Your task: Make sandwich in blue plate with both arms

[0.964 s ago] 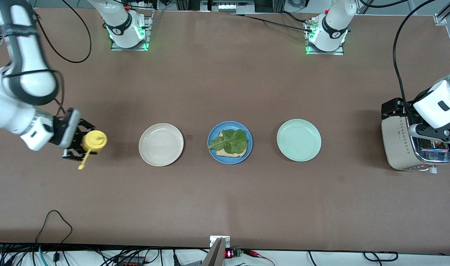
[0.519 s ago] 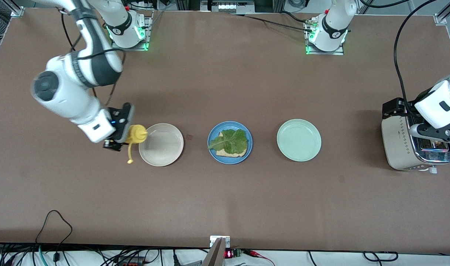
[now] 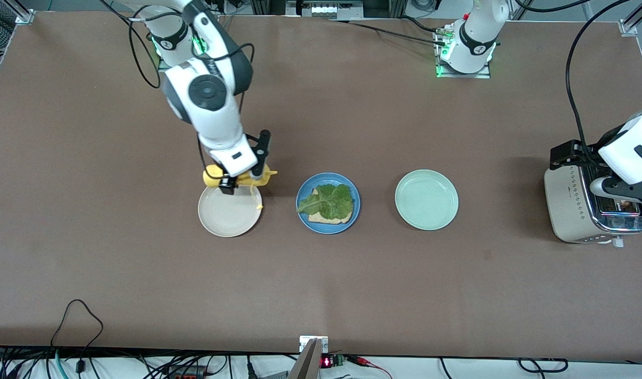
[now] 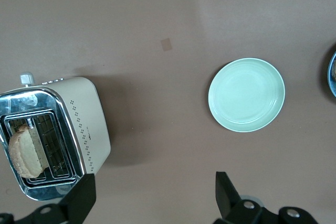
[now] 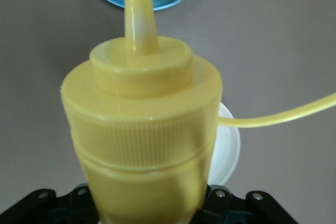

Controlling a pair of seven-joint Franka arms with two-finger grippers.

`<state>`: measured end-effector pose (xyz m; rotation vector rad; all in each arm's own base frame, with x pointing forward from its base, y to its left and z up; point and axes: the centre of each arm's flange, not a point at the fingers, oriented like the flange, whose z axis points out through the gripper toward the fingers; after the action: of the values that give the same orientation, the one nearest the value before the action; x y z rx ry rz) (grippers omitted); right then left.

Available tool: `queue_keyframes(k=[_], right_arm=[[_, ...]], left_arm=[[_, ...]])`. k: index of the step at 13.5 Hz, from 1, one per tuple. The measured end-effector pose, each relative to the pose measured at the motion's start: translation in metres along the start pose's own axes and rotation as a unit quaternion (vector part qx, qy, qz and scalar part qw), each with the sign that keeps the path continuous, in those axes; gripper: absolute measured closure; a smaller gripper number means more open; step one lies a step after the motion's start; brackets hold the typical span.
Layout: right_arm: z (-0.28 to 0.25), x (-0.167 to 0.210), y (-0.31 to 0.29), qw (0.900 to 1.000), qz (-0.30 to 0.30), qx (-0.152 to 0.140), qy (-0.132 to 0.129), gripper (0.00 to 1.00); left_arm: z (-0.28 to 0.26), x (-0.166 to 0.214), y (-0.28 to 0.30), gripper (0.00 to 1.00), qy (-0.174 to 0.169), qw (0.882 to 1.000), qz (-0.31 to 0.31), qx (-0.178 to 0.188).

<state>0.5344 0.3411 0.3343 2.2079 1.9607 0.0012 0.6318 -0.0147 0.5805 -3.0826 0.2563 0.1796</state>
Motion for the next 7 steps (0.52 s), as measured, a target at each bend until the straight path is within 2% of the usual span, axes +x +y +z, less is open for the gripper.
queue_keyframes(k=[5, 7], right_arm=[[0.042, 0.063, -0.017, 0.998, 0.002, -0.014, -0.053, 0.46], [0.051, 0.081, -0.015, 0.998, -0.004, -0.021, -0.066, 0.46]], left_arm=[[0.001, 0.000, -0.001, 0.00, 0.000, 1.000, -0.001, -0.001], [0.001, 0.000, -0.001, 0.00, -0.001, 1.000, -0.001, -0.002]])
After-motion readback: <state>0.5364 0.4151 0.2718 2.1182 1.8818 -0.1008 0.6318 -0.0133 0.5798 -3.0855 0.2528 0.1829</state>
